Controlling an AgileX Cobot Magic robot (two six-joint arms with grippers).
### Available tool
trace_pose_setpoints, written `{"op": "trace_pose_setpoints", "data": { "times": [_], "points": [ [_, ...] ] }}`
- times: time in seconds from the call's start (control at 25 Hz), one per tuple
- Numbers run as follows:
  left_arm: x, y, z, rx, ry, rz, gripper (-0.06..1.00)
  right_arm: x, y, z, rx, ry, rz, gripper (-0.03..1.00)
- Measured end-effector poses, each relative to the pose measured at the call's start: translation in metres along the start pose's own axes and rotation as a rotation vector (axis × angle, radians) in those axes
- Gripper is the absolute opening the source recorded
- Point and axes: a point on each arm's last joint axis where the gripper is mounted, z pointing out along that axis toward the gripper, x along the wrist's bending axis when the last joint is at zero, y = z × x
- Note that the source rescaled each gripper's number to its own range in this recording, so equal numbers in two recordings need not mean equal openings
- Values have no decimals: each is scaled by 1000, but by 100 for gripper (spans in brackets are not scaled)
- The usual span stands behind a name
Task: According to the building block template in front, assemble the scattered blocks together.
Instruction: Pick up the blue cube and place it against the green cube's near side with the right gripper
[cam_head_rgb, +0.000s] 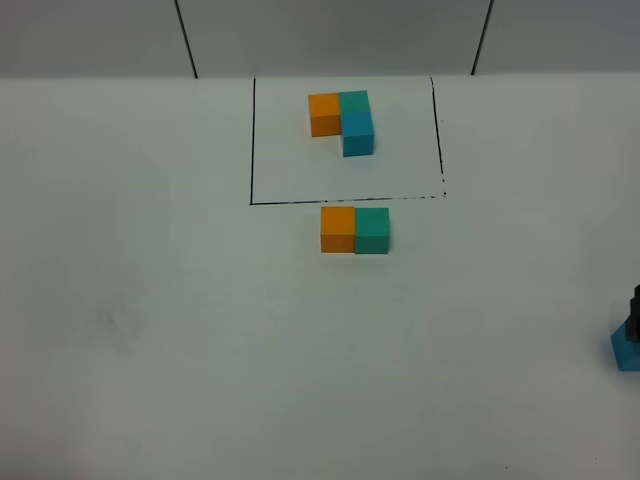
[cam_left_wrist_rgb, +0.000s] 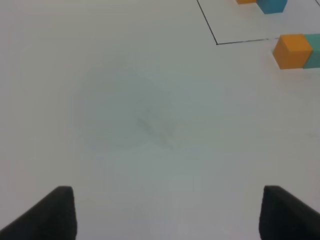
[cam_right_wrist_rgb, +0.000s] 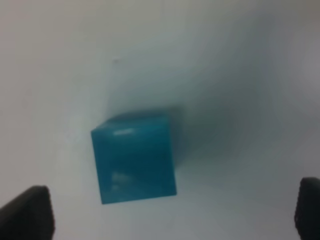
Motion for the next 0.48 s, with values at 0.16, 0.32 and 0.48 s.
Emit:
{"op": "trace_pose_setpoints", "data": {
  "times": [0.16,0.32,0.48],
  "points": [
    [0,0,0,0,0,0,61,1,-5,13,31,14,22,95],
    [0,0,0,0,0,0,61,8,-5,21,52,23,-9,95],
    [0,0,0,0,0,0,61,13,-6,32,84,30,-26,94]
  ]
}}
